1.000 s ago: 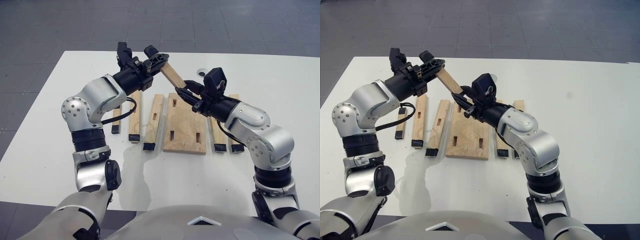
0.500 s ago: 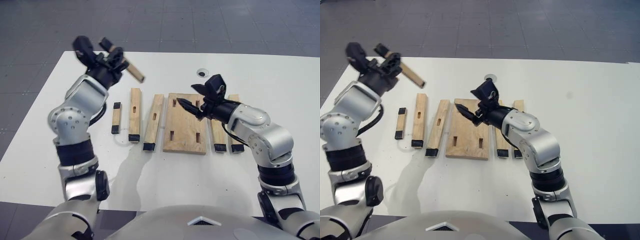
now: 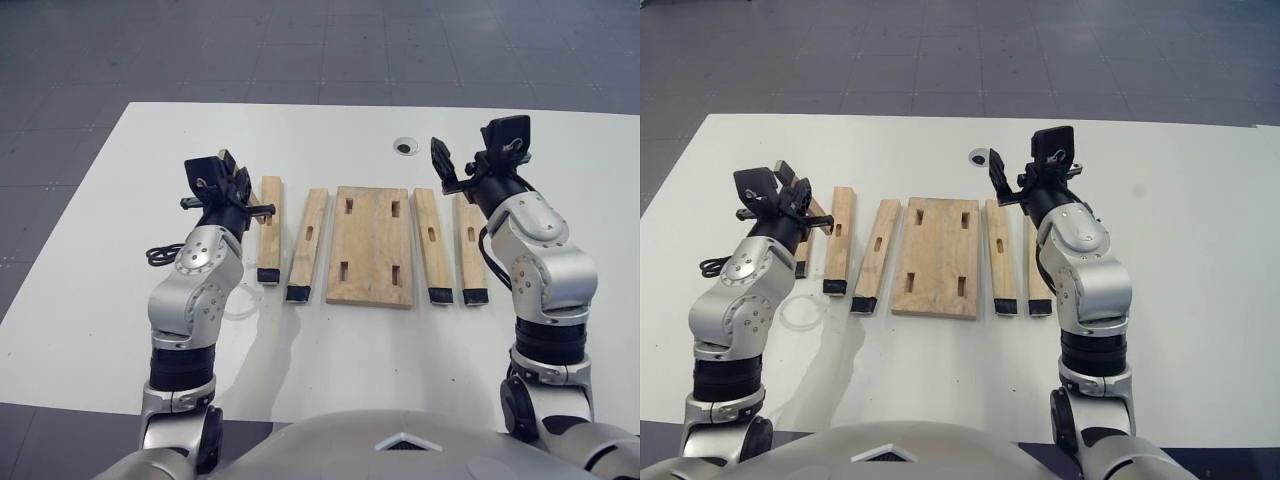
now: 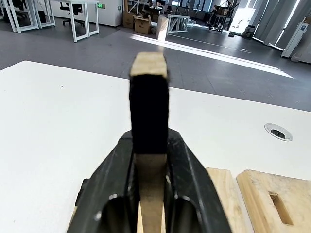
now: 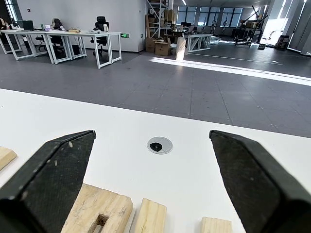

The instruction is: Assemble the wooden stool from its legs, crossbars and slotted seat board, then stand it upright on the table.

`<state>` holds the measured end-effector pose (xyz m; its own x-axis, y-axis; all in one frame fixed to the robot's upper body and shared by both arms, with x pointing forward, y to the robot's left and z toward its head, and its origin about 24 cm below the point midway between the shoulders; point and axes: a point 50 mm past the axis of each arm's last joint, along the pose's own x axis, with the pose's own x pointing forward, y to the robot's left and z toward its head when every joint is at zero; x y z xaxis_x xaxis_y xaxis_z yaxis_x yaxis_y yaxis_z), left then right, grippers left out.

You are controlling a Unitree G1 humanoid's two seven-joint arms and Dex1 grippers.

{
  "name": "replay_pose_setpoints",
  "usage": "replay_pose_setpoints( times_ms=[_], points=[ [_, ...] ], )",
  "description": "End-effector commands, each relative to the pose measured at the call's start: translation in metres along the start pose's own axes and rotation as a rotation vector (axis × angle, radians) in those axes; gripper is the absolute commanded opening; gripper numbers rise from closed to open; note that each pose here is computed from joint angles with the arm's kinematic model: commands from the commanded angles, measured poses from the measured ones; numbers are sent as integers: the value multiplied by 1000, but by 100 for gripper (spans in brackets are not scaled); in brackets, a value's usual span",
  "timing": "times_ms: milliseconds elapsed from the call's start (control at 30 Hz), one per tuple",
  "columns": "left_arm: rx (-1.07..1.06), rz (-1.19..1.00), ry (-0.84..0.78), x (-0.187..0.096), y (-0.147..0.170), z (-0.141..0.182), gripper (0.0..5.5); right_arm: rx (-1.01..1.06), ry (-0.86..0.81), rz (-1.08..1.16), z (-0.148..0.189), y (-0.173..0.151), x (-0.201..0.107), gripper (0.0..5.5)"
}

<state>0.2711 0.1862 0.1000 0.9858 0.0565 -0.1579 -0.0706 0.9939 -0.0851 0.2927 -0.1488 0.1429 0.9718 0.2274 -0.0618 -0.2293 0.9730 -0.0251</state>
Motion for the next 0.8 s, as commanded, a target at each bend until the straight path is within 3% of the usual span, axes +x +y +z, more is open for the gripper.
replay_pose_setpoints(
  times_ms=[33,467,800],
  points=[
    [2,-9,-4,6,0,-7,42,7,0,-9,-1,-1,-3,431],
    [0,-11,17,11,2,-26,42,11,17,3,-5,5,-5,431],
    [19,41,67,15,5,-61,42,20,13,0,-5,8,-5,431]
  ],
)
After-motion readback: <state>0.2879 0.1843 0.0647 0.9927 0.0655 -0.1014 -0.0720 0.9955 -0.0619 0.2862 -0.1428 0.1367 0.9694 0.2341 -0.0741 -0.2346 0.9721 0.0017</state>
